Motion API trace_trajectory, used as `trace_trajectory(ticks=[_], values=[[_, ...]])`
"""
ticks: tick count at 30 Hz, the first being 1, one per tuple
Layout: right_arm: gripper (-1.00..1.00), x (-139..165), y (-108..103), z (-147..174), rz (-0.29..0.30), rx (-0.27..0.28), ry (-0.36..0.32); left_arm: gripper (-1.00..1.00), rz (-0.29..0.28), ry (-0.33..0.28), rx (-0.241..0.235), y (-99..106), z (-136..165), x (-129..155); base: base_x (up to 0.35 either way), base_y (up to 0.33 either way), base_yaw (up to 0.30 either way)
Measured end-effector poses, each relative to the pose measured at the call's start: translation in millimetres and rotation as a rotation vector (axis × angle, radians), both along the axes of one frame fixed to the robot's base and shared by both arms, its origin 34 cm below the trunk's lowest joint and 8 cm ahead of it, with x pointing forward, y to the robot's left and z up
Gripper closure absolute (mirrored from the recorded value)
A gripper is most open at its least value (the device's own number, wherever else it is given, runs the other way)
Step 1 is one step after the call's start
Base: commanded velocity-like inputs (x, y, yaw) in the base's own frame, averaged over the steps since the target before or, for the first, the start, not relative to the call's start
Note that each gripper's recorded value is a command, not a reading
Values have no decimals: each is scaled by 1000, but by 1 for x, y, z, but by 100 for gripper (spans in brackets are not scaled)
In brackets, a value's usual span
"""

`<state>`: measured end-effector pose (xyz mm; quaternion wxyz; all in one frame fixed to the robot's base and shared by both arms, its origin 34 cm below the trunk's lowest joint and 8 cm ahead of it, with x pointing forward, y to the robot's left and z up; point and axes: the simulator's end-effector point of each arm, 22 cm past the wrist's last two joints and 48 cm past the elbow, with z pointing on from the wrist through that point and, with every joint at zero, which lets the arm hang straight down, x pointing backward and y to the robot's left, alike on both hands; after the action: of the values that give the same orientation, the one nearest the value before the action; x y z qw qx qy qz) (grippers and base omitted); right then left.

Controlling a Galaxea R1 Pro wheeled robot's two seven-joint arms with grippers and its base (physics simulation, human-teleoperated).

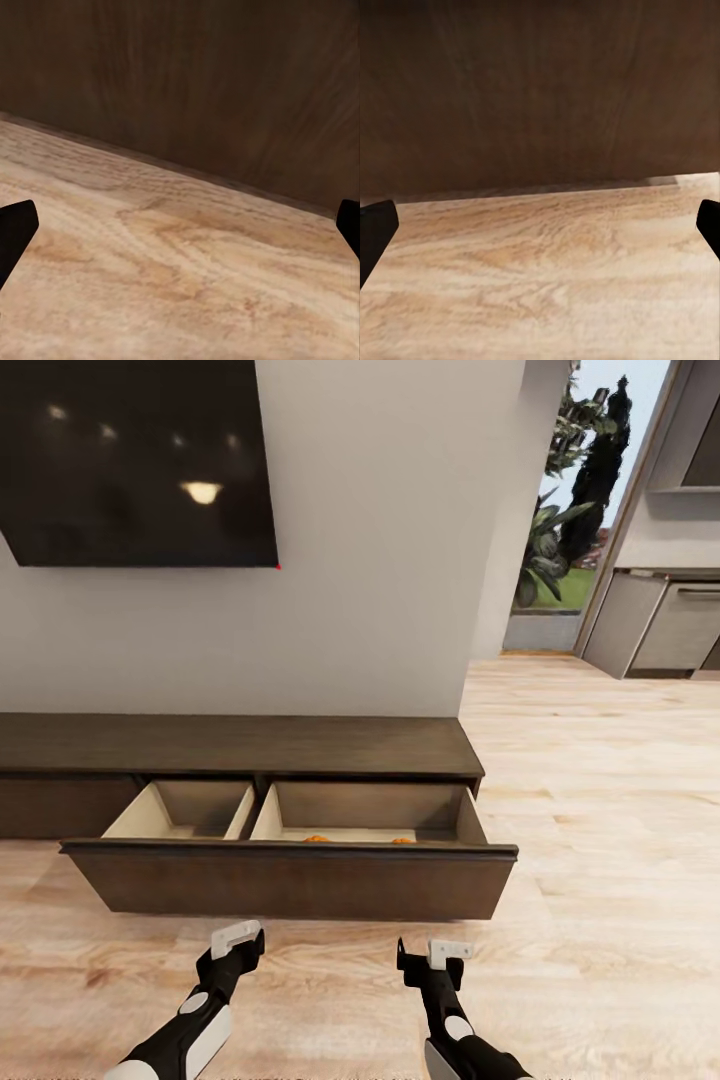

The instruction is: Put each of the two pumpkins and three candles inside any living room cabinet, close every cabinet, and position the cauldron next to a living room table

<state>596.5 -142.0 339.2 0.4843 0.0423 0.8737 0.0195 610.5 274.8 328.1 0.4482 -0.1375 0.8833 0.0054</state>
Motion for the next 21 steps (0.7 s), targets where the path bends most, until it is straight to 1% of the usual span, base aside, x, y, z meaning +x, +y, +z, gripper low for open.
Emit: trace_trajectory(ticks=[8, 13, 18, 21], values=[[-100, -5, 0, -18, 0, 0, 0, -100, 1, 0, 1, 1, -18, -5, 0, 0, 0], [-100, -4, 1, -18, 2, 1, -2, -100, 2, -3, 0, 0, -17, -4, 0, 0, 0], [-100, -4, 3, -17, -1, 8, -3, -100, 7, -37, 1, -1, -11, 0, 6, 0, 0], [-100, -4, 4, -16, -3, 10, -4, -100, 9, -42, 1, -1, -10, 0, 200, 0, 0]])
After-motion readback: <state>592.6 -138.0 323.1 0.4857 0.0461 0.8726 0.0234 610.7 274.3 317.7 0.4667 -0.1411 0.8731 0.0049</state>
